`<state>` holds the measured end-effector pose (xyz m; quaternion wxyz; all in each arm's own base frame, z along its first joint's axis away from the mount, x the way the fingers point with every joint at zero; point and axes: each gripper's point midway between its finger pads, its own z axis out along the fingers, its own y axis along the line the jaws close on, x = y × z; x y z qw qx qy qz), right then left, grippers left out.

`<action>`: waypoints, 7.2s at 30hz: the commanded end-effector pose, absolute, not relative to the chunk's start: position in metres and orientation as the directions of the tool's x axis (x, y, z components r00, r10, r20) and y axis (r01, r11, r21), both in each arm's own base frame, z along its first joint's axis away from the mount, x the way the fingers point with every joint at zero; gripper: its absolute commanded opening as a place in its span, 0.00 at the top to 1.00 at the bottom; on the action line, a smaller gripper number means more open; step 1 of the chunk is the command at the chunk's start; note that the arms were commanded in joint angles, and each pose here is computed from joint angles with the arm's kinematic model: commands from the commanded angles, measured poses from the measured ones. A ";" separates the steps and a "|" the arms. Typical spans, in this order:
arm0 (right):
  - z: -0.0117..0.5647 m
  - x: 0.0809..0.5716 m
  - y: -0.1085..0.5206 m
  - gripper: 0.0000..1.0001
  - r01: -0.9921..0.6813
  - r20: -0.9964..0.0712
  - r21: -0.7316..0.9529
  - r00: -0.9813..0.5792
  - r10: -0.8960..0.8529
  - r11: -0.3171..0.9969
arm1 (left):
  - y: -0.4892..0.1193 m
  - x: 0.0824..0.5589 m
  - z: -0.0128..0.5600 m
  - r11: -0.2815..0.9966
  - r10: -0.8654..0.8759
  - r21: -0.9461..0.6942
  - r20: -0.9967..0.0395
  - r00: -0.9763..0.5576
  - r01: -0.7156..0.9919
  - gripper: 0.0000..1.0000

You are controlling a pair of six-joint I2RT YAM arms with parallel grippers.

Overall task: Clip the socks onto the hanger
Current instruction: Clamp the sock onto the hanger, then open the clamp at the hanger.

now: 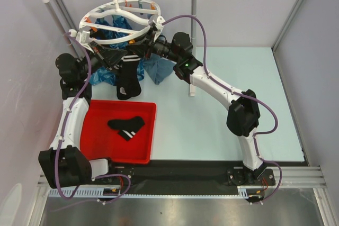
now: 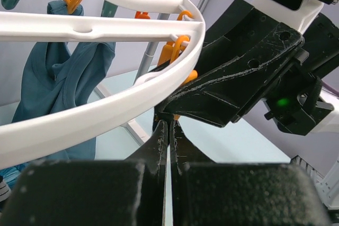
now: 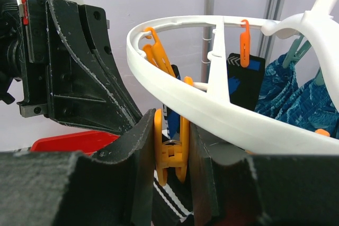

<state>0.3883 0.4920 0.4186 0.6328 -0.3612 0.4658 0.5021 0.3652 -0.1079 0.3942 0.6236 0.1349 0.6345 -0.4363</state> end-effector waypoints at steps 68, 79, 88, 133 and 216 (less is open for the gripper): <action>0.417 0.333 0.215 0.00 -0.649 -0.962 0.219 -0.020 0.271 0.729 | -0.173 0.416 0.263 0.930 -0.309 -0.243 -0.924 -0.226 -0.276 0.08; 0.400 0.340 0.226 0.03 -0.689 -0.969 0.186 -0.008 0.249 0.701 | -0.192 0.465 0.253 0.932 -0.344 -0.362 -0.900 -0.267 0.019 0.39; 0.398 0.359 0.267 0.34 -0.804 -0.975 0.152 -0.026 0.222 0.574 | -0.158 0.444 0.261 0.899 -0.417 -0.438 -0.868 -0.269 0.021 1.00; 0.427 0.449 0.387 0.35 -0.630 -0.815 -0.384 0.574 0.073 0.675 | -0.064 0.327 0.303 0.901 -0.429 -0.433 -0.890 -0.152 -0.008 1.00; 0.456 0.488 0.425 1.00 -0.638 -0.879 -0.182 0.446 0.167 0.749 | -0.056 0.320 0.292 0.878 -0.474 -0.479 -0.866 -0.160 -0.006 0.99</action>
